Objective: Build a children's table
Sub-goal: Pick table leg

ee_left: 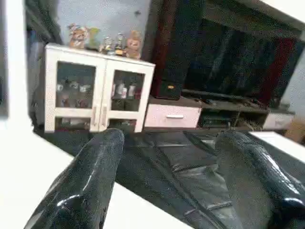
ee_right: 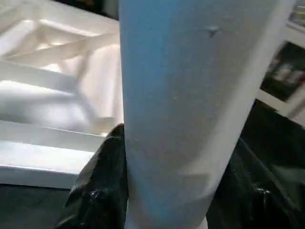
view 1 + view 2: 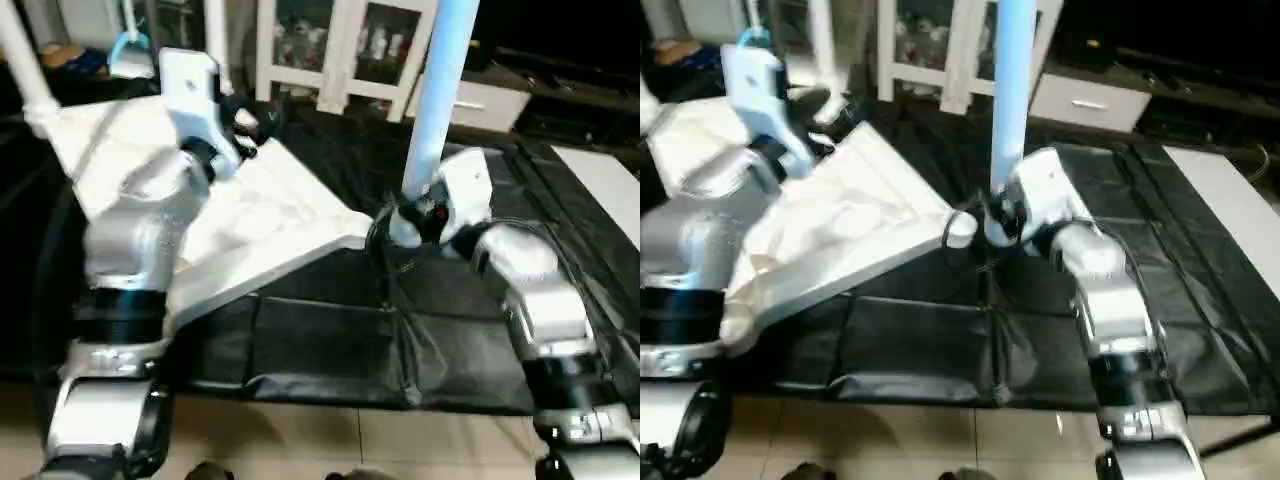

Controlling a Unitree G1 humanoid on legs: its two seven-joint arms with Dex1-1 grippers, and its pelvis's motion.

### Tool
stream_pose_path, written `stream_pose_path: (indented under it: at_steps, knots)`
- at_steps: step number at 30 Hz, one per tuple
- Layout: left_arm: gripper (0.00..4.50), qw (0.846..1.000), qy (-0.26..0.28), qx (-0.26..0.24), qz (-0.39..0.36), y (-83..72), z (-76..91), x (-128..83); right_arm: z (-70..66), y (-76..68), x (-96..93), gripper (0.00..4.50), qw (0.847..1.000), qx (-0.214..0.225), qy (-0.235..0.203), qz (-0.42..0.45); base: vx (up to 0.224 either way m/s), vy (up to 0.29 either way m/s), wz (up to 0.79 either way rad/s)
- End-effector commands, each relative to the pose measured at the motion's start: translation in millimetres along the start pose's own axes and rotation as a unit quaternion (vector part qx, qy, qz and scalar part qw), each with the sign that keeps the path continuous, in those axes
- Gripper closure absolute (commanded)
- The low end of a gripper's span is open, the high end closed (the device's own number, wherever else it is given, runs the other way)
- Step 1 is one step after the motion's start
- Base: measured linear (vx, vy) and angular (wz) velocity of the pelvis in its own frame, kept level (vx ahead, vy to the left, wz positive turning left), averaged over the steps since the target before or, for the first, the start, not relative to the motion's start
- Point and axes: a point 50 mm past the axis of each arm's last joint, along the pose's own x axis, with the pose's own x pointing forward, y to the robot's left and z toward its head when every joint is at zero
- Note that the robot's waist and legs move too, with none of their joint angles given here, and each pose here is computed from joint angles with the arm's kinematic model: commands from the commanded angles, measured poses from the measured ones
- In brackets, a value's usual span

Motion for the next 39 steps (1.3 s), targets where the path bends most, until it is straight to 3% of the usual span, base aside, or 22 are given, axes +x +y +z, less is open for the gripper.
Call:
stream_pose_path:
  at_steps: [1,5,7,8,13,17,18,19,22,23,24,27,28,29,31,35,39]
  knots:
    - [1.02,0.999,-0.02,0.015,-0.044,-21.1,12.4,8,7.4,-3.4,-2.4,2.64,1.0,-0.009,-0.016,-0.002,0.0,0.0,0.0]
    - [1.02,0.984,-0.082,-0.001,-0.161,-63.3,39.3,13,3.6,0.7,-3.3,2.64,1.0,-0.013,-0.011,0.0,0.0,0.0,0.0]
    - [1.02,0.979,-0.092,-0.001,-0.18,-68.9,44.1,11,2.5,0.9,-3.9,2.64,1.0,-0.013,-0.009,0.0,0.0,0.0,0.0]
    - [1.02,0.961,-0.126,-0.016,-0.246,-84.2,58.4,2,0.1,0.3,-5.8,2.64,1.0,-0.016,-0.005,-0.002,0.0,0.0,0.0]
    - [1.02,0.925,-0.166,-0.036,-0.34,-103.2,75.5,-16,-1.8,-3.1,-6.7,2.64,1.0,-0.02,0.001,-0.012,0.0,0.0,0.0]
    - [1.02,0.93,-0.164,-0.033,-0.327,-96.6,72.6,-14,-1.3,-4.8,-6.4,2.64,1.0,-0.023,0.001,-0.016,0.0,0.0,0.0]
    - [1.02,0.936,-0.162,-0.033,-0.309,-90.9,70.8,-11,-0.7,-5.5,-6.1,2.64,1.0,-0.023,0.0,-0.018,0.0,0.0,0.0]
    - [1.02,0.954,-0.156,-0.032,-0.254,-75.0,66.4,-4,0.9,-8.6,-5.8,2.64,0.999,-0.016,-0.005,-0.028,0.0,0.0,0.0]
    - [1.02,0.961,-0.153,-0.031,-0.227,-67.4,64.4,-1,1.8,-10.2,-5.7,2.64,0.999,-0.011,-0.009,-0.033,0.0,0.0,0.0]
    - [1.02,0.985,-0.117,0.002,-0.129,-35.7,48.9,6,6.1,-25.8,-7.7,2.64,0.996,0.049,-0.03,-0.071,0.0,0.0,0.0]
    - [1.02,0.992,-0.084,0.031,-0.093,-21.4,36.3,6,7.3,-35.8,-9.6,2.64,0.991,0.089,-0.039,-0.09,0.0,0.0,0.0]
    - [0.67,0.989,0.009,0.126,-0.076,-4.8,-1.8,0,4.5,-59.2,-16.4,2.64,0.978,0.171,-0.045,-0.114,0.0,0.0,0.0]
    - [0.67,0.988,0.021,0.13,-0.086,-6.3,-8.8,-1,3.1,-62.6,-17.8,2.64,0.977,0.176,-0.042,-0.115,0.0,0.0,0.0]
    - [0.54,0.984,0.056,0.129,-0.113,-11.5,-29.0,-3,-1.1,-72.8,-22.5,2.64,0.976,0.178,-0.032,-0.12,0.0,0.0,0.0]
    - [0.41,0.98,0.088,0.107,-0.142,-21.4,-51.9,-3,-3.2,-83.3,-28.7,2.64,0.975,0.176,-0.025,-0.132,0.0,0.0,0.0]
    - [0.25,0.975,0.122,0.101,-0.156,-28.7,-75.6,0,-0.5,-91.9,-34.5,2.64,0.972,0.181,-0.032,-0.149,0.0,0.0,0.0]
    - [0.25,0.963,0.163,0.135,-0.165,-33.4,-101.5,5,-0.1,-93.8,-39.3,2.64,0.969,0.188,-0.032,-0.154,0.0,0.0,0.0]
